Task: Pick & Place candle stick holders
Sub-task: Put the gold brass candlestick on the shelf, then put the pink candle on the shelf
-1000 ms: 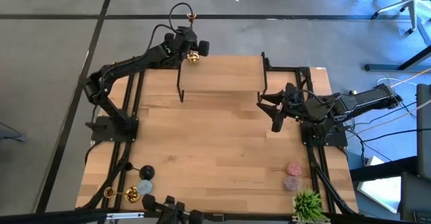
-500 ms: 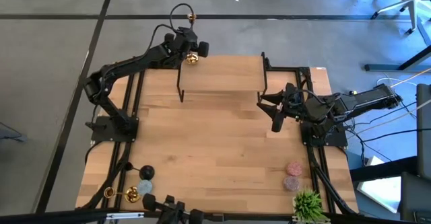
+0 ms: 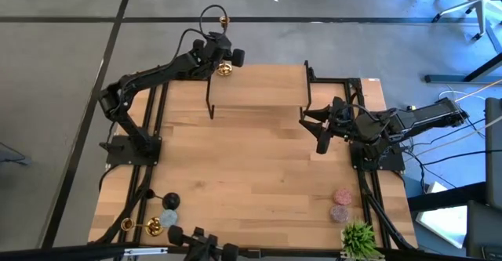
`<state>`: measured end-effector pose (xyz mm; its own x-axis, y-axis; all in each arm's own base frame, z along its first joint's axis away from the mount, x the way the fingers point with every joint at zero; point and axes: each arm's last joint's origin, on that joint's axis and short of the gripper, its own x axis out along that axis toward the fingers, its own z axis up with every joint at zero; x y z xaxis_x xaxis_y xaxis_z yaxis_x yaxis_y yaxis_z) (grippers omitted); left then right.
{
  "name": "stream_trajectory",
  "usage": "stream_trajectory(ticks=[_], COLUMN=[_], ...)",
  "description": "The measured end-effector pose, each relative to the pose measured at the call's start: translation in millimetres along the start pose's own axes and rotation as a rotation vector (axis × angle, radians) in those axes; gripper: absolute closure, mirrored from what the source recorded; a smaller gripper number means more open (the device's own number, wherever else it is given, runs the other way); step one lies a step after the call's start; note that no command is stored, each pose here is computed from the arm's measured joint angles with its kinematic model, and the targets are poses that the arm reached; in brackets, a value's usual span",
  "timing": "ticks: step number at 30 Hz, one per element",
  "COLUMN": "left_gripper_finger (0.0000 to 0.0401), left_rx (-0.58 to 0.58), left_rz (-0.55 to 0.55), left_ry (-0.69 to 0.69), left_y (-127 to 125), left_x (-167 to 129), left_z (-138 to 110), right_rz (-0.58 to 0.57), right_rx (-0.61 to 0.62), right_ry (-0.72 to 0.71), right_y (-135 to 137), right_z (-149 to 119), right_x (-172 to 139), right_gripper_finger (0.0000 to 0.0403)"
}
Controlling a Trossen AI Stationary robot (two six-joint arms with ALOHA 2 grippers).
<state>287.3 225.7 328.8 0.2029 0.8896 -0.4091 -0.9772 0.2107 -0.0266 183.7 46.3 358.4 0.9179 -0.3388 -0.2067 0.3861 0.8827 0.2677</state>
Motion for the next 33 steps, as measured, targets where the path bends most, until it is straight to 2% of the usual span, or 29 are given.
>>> stream_trajectory(ticks=[7,15,22,33], left_gripper_finger=[0.0367,0.0354,0.0315,0.0246], left_rx=[0.019,0.042,0.047,-0.017], left_rz=[-0.021,-0.017,-0.026,-0.003], left_ry=[0.018,0.109,0.104,0.119], left_y=[0,1,-1,20], left_x=[0,-3,-13,-42], left_z=[-1,-11,-10,3], right_rz=[0.000,-0.001,-0.001,-0.003], right_rx=[0.000,0.000,-0.002,-0.004], right_ry=[0.000,0.000,0.001,0.004], right_y=[0,0,0,0], right_z=[0,0,0,0], right_x=[0,0,0,0], right_gripper_finger=[0.0215,0.0215,0.0215,0.0215])
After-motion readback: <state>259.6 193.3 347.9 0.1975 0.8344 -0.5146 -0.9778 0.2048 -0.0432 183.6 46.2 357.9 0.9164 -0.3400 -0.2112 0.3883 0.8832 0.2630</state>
